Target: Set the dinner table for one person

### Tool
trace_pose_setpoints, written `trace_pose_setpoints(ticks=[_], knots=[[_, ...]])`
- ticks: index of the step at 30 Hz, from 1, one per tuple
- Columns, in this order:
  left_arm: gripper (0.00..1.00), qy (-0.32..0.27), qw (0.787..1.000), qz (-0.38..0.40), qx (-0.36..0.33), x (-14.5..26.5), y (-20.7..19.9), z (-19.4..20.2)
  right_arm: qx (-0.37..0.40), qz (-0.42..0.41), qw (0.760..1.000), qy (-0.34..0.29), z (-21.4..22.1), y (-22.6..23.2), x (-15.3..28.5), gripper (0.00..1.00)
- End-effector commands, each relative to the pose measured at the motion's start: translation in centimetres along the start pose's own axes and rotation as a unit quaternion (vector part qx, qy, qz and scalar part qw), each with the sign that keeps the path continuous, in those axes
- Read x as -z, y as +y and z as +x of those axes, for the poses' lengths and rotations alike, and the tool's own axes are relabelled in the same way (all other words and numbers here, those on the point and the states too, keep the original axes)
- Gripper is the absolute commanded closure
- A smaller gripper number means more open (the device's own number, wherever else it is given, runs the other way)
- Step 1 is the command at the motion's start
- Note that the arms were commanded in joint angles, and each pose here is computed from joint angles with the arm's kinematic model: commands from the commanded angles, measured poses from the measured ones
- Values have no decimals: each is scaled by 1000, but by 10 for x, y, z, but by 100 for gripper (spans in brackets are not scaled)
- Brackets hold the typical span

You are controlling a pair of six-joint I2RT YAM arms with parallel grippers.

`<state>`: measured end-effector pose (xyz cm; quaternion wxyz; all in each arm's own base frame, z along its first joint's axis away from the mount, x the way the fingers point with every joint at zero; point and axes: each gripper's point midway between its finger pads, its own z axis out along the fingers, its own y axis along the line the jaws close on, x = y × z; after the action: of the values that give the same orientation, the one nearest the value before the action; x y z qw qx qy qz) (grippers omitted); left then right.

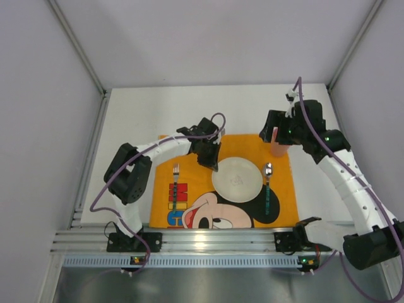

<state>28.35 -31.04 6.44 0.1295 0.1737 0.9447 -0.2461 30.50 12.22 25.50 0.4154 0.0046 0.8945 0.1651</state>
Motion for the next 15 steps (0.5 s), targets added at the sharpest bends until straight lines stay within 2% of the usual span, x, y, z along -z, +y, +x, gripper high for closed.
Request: trace_pose_setpoints(ticks=[1, 6, 10, 12, 13, 14, 15], knots=[[100, -15, 999, -50, -17, 8, 8, -2, 1, 1, 1000, -4, 14, -10, 17, 18], [100, -8, 994, -107, -8, 14, 29, 8, -14, 11, 1000, 2, 34, -22, 22, 18], [98, -25, 987, -160, -9, 23, 46, 3, -20, 20, 1000, 10, 49, -28, 23, 18], [80, -31, 985, -166, -22, 25, 47, -4, -21, 27, 999, 10, 52, -32, 22, 18], [59, -33, 984, -173, -24, 27, 49, -7, -21, 29, 999, 12, 55, -34, 22, 18], [51, -26, 980, -195, -29, 27, 57, -6, -20, 33, 999, 14, 57, -35, 22, 18], [47, -40, 978, -201, -34, 31, 55, -18, -19, 34, 999, 14, 57, -36, 22, 18]])
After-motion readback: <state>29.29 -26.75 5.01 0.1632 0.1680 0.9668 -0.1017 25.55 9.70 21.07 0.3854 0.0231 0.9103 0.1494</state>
